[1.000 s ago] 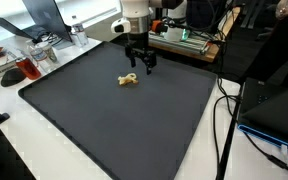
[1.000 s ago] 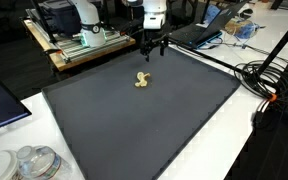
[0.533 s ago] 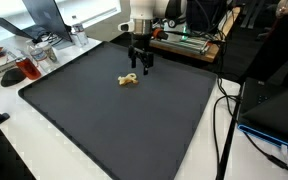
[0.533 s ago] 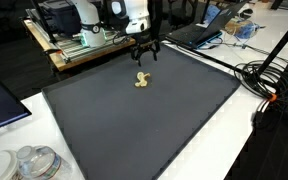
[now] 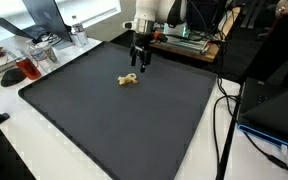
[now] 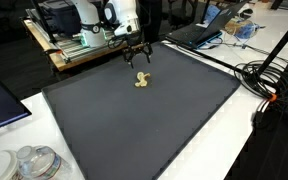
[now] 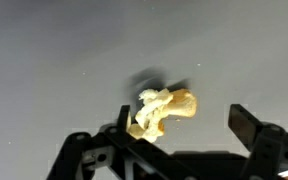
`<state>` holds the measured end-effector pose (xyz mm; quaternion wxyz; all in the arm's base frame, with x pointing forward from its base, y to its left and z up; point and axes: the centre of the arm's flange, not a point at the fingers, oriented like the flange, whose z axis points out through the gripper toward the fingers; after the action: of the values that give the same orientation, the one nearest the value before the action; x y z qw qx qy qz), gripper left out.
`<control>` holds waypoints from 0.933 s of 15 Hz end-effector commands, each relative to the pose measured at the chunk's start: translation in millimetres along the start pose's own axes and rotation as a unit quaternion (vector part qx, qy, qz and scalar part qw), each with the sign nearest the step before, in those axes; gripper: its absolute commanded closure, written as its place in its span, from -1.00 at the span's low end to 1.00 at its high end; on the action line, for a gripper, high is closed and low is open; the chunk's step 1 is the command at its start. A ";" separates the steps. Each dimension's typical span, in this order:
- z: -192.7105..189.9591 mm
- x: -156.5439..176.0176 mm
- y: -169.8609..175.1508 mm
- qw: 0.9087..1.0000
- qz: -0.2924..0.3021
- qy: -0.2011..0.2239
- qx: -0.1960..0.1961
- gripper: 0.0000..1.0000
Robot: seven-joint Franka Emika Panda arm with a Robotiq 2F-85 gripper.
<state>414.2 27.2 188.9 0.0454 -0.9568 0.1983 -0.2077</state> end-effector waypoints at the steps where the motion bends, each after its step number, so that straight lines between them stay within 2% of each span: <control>1: 4.2 -13.3 -4.3 1.000 0.009 0.011 0.009 -1.00; 4: 1.0 -13.7 -9.6 1.000 0.003 0.016 0.013 -1.00; 8: -27.3 8.2 -18.1 0.999 -0.035 0.006 0.014 -1.00; 11: -42.0 27.9 -23.5 0.996 -0.083 -0.035 -0.012 -1.00; 14: -54.2 46.9 -24.7 0.986 -0.133 -0.094 -0.025 -1.00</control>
<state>429.7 28.5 223.4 0.0298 -0.9809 0.1121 -0.1558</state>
